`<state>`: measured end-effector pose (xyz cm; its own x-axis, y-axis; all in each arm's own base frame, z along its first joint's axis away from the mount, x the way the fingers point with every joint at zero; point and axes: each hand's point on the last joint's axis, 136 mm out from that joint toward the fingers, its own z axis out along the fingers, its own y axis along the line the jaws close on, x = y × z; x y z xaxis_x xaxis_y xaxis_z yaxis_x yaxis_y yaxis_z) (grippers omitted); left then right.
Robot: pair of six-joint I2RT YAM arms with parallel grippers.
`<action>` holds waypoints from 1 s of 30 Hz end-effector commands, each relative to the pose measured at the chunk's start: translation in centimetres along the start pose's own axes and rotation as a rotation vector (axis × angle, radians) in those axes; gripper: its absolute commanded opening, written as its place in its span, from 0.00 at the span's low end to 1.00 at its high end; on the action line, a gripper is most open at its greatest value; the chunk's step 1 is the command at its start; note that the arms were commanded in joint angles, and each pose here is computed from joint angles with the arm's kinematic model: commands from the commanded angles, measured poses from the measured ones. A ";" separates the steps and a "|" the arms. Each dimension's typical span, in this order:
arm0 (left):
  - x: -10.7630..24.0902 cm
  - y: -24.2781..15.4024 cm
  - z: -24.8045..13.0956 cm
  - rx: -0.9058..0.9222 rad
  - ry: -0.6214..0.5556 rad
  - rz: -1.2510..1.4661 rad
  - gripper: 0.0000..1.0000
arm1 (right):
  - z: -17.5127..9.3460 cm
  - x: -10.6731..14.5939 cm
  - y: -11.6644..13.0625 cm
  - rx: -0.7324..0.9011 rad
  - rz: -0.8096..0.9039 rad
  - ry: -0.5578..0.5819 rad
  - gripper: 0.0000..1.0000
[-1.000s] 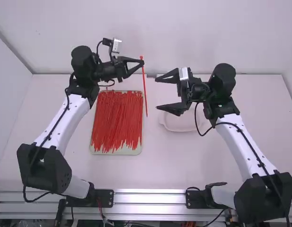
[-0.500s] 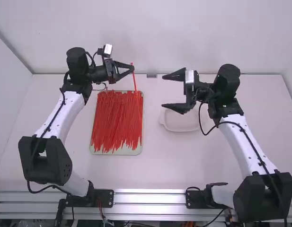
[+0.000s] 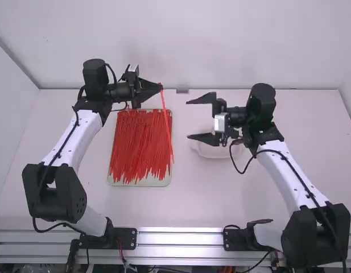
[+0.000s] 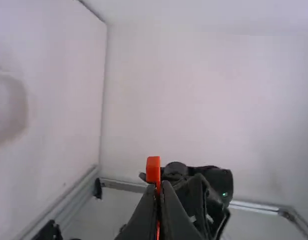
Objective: Fasten the cable tie
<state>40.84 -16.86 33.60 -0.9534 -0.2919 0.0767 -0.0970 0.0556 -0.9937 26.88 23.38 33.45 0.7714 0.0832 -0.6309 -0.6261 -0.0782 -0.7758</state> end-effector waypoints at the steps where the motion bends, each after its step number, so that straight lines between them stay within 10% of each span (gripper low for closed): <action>1: 0.8 -0.9 0.0 0.013 0.051 -0.036 0.02 | 0.7 -0.2 1.3 -0.024 -0.246 -0.038 0.98; 16: 1.6 -0.8 1.8 0.002 0.056 -0.027 0.02 | 2.8 -2.8 3.3 -0.088 -0.452 -0.197 0.94; 30: 1.1 -0.6 2.0 -0.005 0.027 -0.026 0.02 | 3.6 -3.3 3.8 -0.101 -0.449 -0.224 0.40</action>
<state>40.28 -18.97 33.43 -0.9542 -0.2684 0.1320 -0.1510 0.0513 -0.9872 22.15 26.10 32.71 0.9227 0.3144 -0.2231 -0.2109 -0.0728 -0.9748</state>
